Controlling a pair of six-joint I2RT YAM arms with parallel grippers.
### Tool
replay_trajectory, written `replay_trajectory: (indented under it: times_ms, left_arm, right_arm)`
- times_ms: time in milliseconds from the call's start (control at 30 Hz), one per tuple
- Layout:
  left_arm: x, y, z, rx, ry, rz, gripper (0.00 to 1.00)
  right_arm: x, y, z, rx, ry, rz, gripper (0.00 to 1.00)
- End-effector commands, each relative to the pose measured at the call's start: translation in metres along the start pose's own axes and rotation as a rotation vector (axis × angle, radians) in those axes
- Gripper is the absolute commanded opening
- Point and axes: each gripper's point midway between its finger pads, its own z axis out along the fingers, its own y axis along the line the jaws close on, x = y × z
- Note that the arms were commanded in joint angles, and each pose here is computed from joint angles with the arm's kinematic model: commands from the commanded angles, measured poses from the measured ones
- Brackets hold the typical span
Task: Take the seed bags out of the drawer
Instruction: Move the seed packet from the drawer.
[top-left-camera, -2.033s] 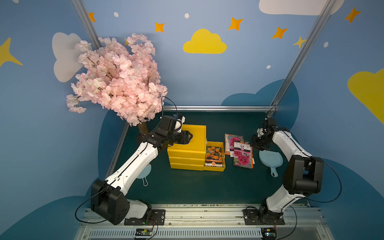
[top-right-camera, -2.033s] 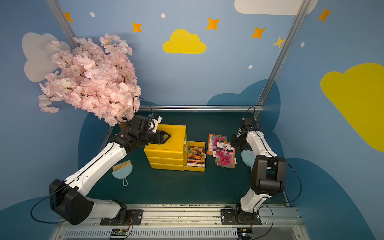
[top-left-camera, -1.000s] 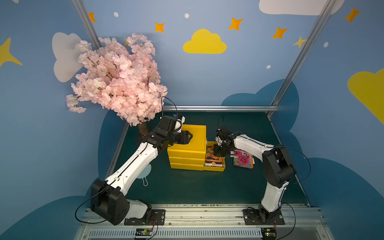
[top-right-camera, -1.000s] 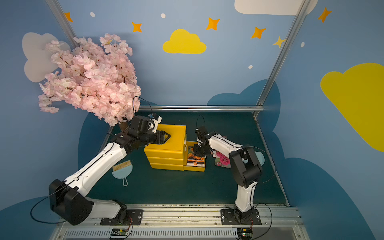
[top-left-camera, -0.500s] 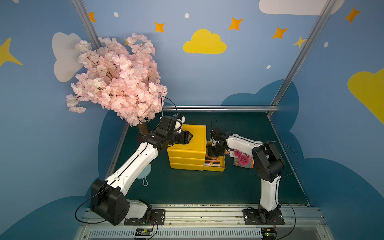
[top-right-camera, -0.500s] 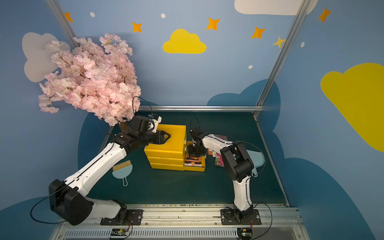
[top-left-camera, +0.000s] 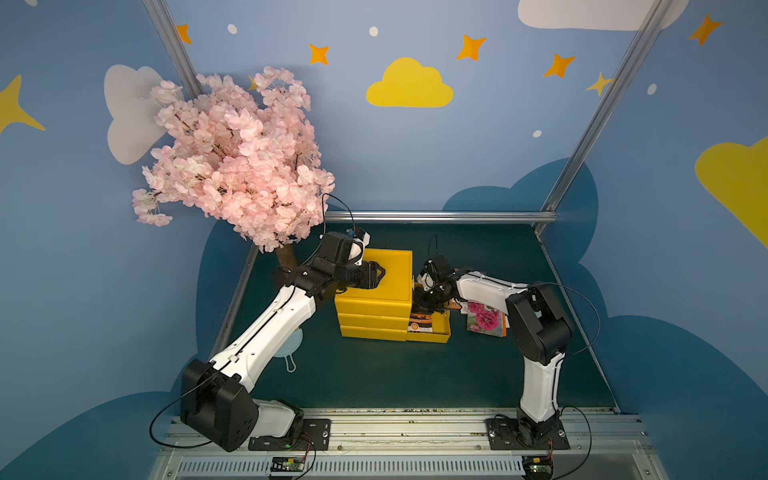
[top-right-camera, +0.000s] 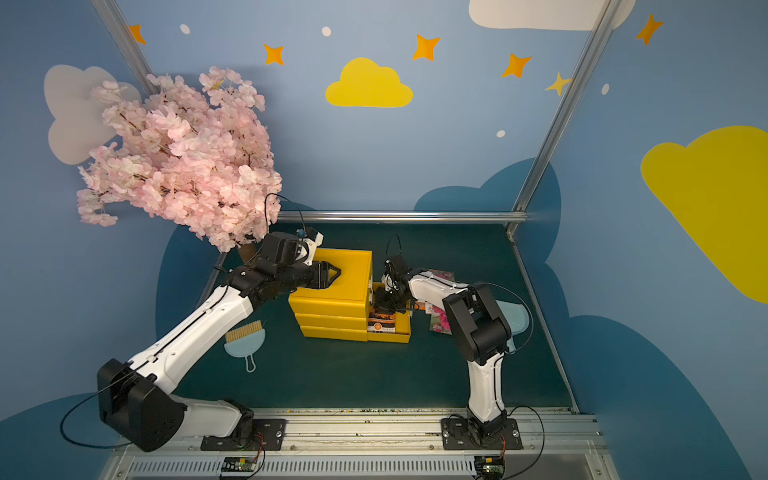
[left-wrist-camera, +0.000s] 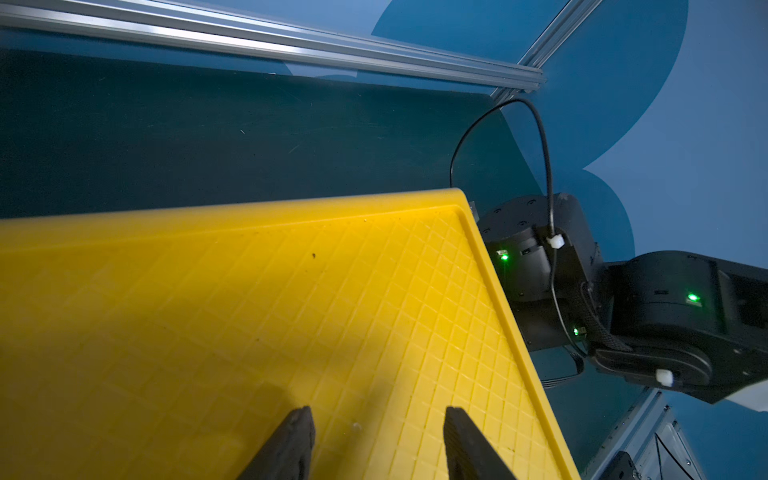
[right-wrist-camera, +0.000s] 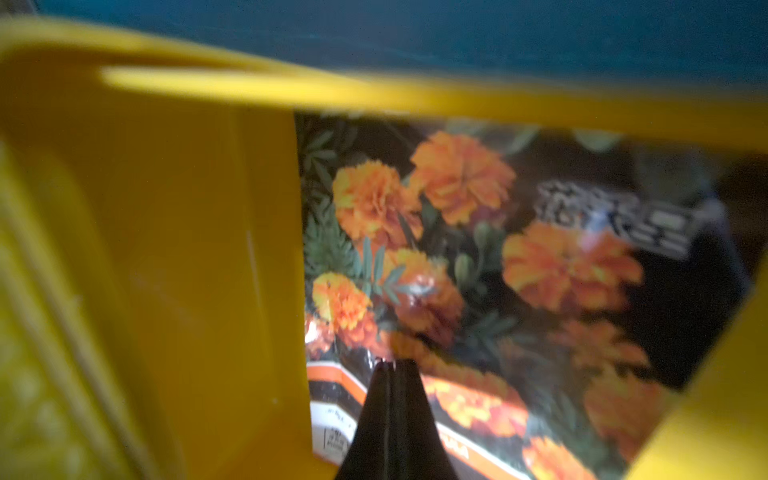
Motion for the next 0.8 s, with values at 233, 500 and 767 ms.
replay_trajectory:
  times_ms: [233,500,767]
  left_arm:
    - [0.105,0.047,0.023,-0.151,0.374,-0.116,0.56]
    - [0.104,0.047,0.023,-0.151,0.37,-0.114,0.56]
    - [0.106,0.048,0.022,-0.154,0.375,-0.112,0.56]
  right_arm:
    - [-0.003,0.013,-0.049,0.027,-0.085,-0.042,0.16]
    - [0.004,-0.027,-0.044,0.214,-0.077,-0.023,0.33]
    - [0.004,-0.039,-0.024,0.266,-0.044,-0.017,0.41]
